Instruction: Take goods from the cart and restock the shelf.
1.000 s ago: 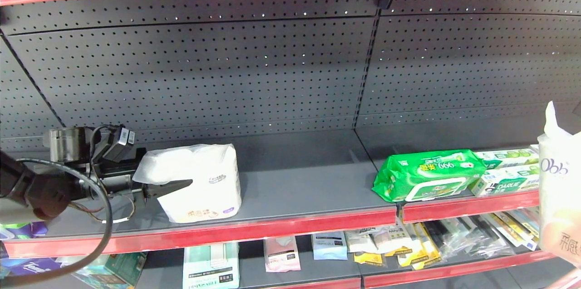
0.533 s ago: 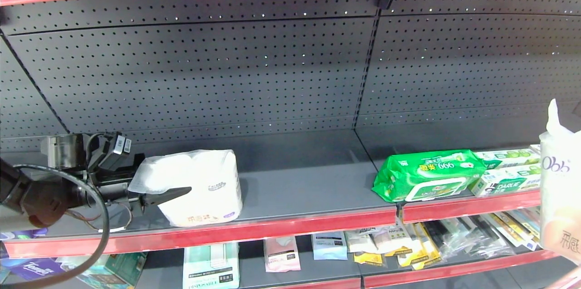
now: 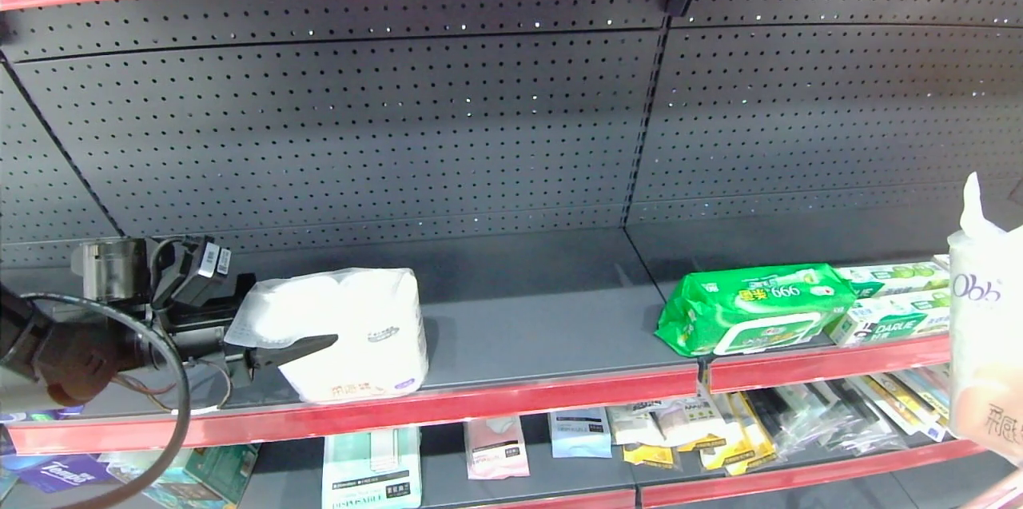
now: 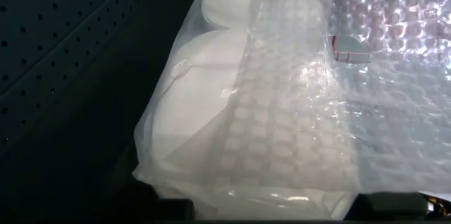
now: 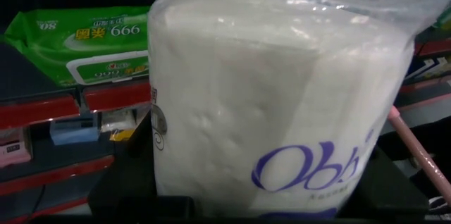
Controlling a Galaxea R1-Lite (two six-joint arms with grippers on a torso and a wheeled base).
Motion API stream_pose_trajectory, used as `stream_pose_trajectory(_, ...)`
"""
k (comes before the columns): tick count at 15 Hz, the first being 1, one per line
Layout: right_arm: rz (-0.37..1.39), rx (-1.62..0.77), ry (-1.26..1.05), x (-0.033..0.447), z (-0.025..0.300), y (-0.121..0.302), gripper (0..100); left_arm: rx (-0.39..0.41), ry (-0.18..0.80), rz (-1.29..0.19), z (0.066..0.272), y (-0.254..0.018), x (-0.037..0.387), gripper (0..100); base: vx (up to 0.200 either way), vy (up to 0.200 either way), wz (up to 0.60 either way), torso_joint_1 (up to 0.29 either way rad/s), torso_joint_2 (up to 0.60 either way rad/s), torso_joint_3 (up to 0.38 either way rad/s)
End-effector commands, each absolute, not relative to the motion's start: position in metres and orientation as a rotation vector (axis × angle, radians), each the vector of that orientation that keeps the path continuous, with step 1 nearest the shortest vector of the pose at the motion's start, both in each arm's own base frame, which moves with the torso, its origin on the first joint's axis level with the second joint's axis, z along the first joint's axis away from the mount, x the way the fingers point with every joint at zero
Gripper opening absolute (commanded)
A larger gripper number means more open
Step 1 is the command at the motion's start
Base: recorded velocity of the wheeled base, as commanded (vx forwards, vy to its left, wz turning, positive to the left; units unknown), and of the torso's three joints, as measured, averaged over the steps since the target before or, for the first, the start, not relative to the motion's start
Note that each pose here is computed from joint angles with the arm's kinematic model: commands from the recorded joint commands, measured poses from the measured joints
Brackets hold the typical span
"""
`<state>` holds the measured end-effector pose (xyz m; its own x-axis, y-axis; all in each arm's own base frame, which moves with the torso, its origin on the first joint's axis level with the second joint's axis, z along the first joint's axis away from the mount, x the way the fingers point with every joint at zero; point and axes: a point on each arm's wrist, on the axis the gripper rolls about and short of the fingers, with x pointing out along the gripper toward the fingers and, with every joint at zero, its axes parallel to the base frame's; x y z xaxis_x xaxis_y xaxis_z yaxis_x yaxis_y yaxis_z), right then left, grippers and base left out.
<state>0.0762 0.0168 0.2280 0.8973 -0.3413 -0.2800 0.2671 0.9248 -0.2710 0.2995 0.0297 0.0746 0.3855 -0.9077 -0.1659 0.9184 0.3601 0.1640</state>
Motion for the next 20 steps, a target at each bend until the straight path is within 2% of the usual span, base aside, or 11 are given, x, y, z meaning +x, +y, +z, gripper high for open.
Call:
stream_pose_trajectory(1, -0.318, -0.231, 0.331, 0.077, 0.228, 0.017, 0, 0.243, 0.054, -1.176, 0.074, 0.030, 0.299, 0, 0.000, 0.000, 0.00, 0.000, 0.00, 0.000)
stream_pose_trajectory(13, -0.316, -0.239, 0.344, 0.080, 0.227, 0.019, 0, 0.248, 0.054, -1.171, 0.075, 0.030, 0.300, 0, 0.000, 0.000, 0.00, 0.000, 0.00, 0.000)
stream_pose_trajectory(14, -0.316, -0.239, 0.344, 0.080, 0.227, 0.019, 0, 0.254, 0.049, -1.170, 0.075, 0.030, 0.301, 100, 0.000, 0.000, 0.00, 0.000, 0.00, 0.000)
stream_pose_trajectory(20, -0.319, -0.238, 0.343, 0.080, 0.227, 0.018, 0, 0.254, 0.044, -1.164, 0.085, 0.029, 0.292, 100, 0.000, 0.000, 0.00, 0.000, 0.00, 0.000)
